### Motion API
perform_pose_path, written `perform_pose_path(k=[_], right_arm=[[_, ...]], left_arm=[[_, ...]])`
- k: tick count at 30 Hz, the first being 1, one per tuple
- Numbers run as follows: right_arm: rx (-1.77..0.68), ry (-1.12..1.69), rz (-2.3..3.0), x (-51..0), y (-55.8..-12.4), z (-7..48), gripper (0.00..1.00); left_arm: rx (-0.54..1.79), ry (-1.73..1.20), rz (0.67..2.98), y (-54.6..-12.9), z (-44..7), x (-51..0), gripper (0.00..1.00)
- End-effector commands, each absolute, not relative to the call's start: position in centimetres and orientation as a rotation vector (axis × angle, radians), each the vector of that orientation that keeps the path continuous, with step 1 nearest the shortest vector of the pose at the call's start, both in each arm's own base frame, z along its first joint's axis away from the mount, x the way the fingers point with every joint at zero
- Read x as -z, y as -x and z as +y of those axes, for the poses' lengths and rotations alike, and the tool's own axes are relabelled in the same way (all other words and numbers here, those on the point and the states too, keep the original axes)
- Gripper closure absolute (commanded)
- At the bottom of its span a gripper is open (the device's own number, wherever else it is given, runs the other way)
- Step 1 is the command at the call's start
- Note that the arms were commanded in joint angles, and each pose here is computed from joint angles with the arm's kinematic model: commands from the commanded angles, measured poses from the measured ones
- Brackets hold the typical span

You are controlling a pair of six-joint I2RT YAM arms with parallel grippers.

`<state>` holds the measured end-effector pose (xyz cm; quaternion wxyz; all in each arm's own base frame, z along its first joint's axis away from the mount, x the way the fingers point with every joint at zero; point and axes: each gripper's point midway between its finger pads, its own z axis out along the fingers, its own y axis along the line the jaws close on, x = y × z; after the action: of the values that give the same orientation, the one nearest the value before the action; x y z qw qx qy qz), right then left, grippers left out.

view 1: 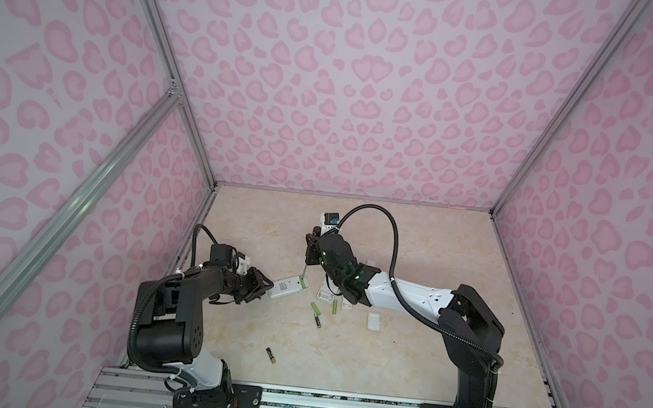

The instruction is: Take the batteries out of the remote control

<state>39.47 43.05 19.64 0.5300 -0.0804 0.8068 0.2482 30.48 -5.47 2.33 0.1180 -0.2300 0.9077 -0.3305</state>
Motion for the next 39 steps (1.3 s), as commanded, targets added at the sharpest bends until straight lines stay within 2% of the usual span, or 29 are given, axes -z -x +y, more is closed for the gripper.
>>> perform_pose_path(k=[1, 10, 18, 25, 29, 34, 39], right_arm=[[-0.543, 0.241, 1.946, -18.1, -40.1, 42.9, 1.00], [-0.625, 0.211, 1.987, -16.8, -40.4, 43.5, 1.00], [-0.607, 0.219, 1.958, -17.8, -40.0, 43.7, 1.00], [-0.616, 0.219, 1.992, -16.4, -40.2, 44.2, 1.00], [-0.579, 0.254, 1.995, -15.8, -39.9, 44.4, 1.00], [-0.396, 0.449, 2.010, -13.8, -38.2, 45.3, 1.00], [-0.324, 0.526, 1.959, -14.7, -37.3, 46.5, 1.00]], left_arm=[[0.865, 0.733, 2.757, -28.7, -4.7, -0.8, 0.58], [0.860, 0.731, 2.762, -28.6, -4.6, -0.7, 0.58], [0.857, 0.727, 2.762, -28.5, -4.6, -0.8, 0.58], [0.859, 0.727, 2.764, -28.4, -4.7, -0.7, 0.58], [0.858, 0.729, 2.765, -28.3, -4.7, -0.7, 0.58], [0.829, 0.776, 2.771, -28.2, -4.4, -0.5, 0.58], [0.823, 0.782, 2.774, -28.3, -4.2, -0.4, 0.57]])
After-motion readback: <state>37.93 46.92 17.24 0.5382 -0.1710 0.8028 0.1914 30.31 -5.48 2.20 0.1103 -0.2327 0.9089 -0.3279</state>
